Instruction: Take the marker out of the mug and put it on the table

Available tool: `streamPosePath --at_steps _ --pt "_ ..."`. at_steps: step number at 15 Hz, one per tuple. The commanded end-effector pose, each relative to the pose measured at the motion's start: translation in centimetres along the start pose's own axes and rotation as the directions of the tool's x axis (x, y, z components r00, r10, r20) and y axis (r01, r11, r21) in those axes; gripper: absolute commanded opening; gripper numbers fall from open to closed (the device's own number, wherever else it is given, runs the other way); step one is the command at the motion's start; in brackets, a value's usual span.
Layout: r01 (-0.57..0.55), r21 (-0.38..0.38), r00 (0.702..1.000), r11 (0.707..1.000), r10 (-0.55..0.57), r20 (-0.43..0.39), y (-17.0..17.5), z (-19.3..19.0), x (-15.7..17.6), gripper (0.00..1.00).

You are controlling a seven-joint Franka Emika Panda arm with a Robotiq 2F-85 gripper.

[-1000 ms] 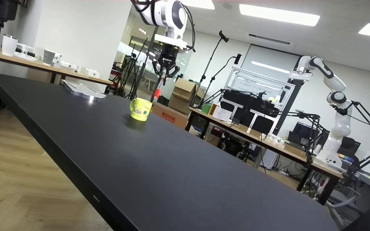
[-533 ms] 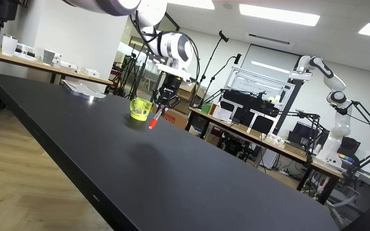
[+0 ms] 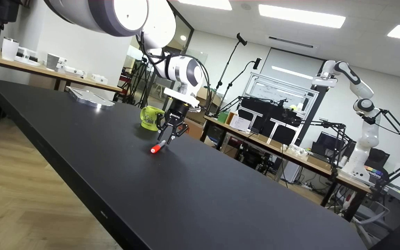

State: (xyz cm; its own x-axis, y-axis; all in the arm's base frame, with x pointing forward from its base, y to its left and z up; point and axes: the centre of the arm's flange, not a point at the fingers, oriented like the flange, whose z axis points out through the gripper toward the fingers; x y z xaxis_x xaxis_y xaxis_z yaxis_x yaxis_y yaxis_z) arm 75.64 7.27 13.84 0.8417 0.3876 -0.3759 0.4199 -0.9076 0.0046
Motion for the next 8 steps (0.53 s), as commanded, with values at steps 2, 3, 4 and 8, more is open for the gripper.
streamPosePath --at_steps 2,3,4,8 --pt "-0.001 -0.029 0.993 1.0 -0.002 -0.116 -2.1 -4.6 -6.0 0.79" --pt "0.004 -0.036 0.99 0.999 -0.009 -0.143 -2.3 -5.9 -6.3 0.85" --pt "0.016 -0.042 0.986 0.999 -0.023 -0.164 -2.7 -7.3 -6.7 0.91" --pt "0.027 -0.056 0.985 0.998 -0.036 -0.168 -1.1 -10.3 -0.9 0.94"
